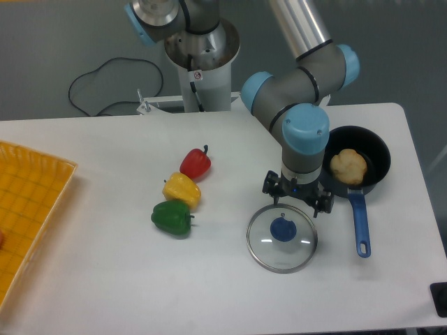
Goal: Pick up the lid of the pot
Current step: 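Move the gripper from the black pan over the glass lid's blue knob, then lower the open gripper down around the blue knob of the glass lid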
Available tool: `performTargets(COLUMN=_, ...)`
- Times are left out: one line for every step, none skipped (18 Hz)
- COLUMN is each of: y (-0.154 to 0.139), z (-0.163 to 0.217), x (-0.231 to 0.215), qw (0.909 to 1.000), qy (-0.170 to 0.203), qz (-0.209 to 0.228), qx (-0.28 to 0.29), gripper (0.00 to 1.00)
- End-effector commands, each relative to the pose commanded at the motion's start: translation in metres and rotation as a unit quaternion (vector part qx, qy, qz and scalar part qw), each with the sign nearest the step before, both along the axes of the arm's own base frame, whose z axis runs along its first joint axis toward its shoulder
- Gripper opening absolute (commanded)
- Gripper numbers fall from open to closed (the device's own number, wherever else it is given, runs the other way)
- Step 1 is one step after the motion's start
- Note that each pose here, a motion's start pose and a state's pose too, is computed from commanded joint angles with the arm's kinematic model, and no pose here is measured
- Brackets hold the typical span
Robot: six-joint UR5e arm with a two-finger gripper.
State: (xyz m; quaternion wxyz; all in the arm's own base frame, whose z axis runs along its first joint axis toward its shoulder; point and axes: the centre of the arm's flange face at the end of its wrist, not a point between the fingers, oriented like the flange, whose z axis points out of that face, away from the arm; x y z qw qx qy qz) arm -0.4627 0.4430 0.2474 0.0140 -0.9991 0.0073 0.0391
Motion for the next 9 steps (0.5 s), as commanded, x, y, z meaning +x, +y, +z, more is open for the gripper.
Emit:
performTargets(y=0.0038, z=-0.0018, x=0.0031, qw=1.0, qy=-0.001, qz=-0.005, qx=0.0, gripper=1.0)
performTargets(y=0.0055, z=-0.0036, x=0.0022, qw=1.0, qy=-0.001, qz=-0.005, qx=-0.001, gripper=1.0)
performTargets(y=0.0066, z=-0.0038, x=0.0023, qw=1.0, qy=-0.001, qz=-0.006, qx=0.0, gripper=1.0)
performTargets(y=0.0069, z=-0.0046, x=0.0022, qw=1.0, qy=-0.001, qz=-0.006, qx=0.0, gripper=1.0)
performTargets(y=0.0068, z=-0.0055, x=0.002, qw=1.0, qy=-0.001, qz=-0.006, qx=-0.001, gripper=1.0)
performTargets(y=0.0071, z=-0.0063, x=0.0018, qw=1.0, qy=-0.002, qz=-0.008, qx=0.0, gripper=1.0)
performTargets(y=0.0074, z=-0.0066, x=0.0013, qw=0.9999, qy=-0.002, qz=-0.01, qx=-0.001, gripper=1.0)
performTargets(y=0.0075, z=-0.0076, x=0.0012, qw=0.9999, qy=-0.002, qz=-0.015, qx=-0.001, gripper=1.0)
performTargets(y=0.0076, z=-0.0105, x=0.0009, qw=0.9998, qy=-0.004, qz=-0.018, qx=-0.003, gripper=1.0)
